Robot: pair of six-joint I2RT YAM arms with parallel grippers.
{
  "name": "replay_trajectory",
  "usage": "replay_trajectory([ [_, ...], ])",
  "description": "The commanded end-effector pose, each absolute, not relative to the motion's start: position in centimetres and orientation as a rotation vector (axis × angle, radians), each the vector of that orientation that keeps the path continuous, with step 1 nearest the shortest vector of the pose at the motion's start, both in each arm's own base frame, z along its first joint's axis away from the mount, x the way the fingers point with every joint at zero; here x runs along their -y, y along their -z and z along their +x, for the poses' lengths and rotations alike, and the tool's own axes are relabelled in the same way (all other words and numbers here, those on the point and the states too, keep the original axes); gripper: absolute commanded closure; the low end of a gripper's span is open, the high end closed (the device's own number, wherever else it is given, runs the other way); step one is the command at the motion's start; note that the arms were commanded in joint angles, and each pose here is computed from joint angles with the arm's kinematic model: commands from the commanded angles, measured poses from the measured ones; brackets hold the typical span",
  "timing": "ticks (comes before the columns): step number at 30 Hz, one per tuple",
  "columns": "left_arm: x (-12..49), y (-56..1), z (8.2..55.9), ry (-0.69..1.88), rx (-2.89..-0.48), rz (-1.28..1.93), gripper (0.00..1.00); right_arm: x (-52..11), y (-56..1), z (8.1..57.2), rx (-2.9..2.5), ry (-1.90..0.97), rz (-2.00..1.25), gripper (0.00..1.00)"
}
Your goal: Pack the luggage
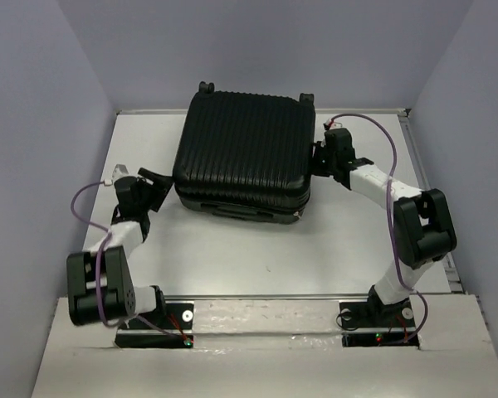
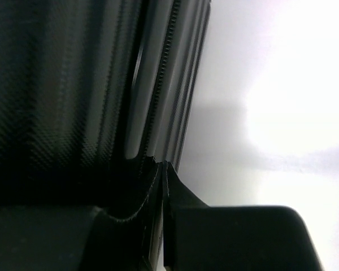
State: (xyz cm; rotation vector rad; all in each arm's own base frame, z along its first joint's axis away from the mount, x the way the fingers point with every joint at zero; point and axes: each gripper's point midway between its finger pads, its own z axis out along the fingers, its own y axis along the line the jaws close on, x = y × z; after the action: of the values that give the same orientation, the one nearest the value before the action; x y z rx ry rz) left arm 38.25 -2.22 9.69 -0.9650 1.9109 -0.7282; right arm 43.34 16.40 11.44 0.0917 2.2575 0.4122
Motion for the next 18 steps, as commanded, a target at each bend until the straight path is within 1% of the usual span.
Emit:
replay_trajectory([
  [1,8.0,-11.2,32.5,0.945,-1.941,-0.739,0.25,-27.9,-21.1,43.5,-2.045,-0.914,-0.216,0.86],
  [2,8.1,-10.4,31.3,0.945,-1.957,-0.746,0.25,-27.4,-21.0,43.8,-2.07,-0.897,-0.192,0.83],
  [3,8.1,-11.5,30.4,0.943,-1.933,-0.716,0.25,-27.1,-21.4,44.0,-2.078,-0.874,-0.175,0.76],
  [5,8.2,-11.9,29.3,0.938,-1.925,-0.694,0.25,-26.2,-22.4,44.2,-2.07,-0.855,-0.143,0.68],
  [6,8.0,-12.7,28.6,0.917,-1.916,-0.683,0.25,-25.4,-22.6,44.4,-2.079,-0.831,-0.107,0.6],
  [8,7.6,-14.3,28.3,0.881,-1.884,-0.636,0.25,-24.4,-23.5,44.3,-2.062,-0.815,-0.094,0.53],
  [9,7.9,-15.8,28.0,0.897,-1.849,-0.598,0.25,-23.2,-24.3,44.5,-2.05,-0.787,-0.078,0.46],
  [11,8.1,-17.0,27.4,0.909,-1.845,-0.571,0.25,-21.6,-25.1,44.5,-2.05,-0.755,-0.054,0.43],
  [13,7.6,-18.2,27.1,0.856,-1.832,-0.555,0.24,-19.7,-26.6,43.5,-2.035,-0.716,-0.043,0.42],
  [14,7.0,-20.0,27.4,0.816,-1.798,-0.537,0.24,-18.8,-27.0,42.9,-2.025,-0.692,-0.039,0.42],
  [16,5.6,-22.5,28.0,0.712,-1.756,-0.497,0.15,-18.1,-27.7,40.1,-2.003,-0.692,-0.078,0.42],
  [17,5.7,-22.1,28.2,0.712,-1.771,-0.503,0.12,-18.2,-27.3,39.1,-2.008,-0.709,-0.097,0.42],
  [18,5.4,-22.9,28.9,0.688,-1.79,-0.49,0.07,-18.5,-26.7,37.0,-2.019,-0.764,-0.133,0.38],
])
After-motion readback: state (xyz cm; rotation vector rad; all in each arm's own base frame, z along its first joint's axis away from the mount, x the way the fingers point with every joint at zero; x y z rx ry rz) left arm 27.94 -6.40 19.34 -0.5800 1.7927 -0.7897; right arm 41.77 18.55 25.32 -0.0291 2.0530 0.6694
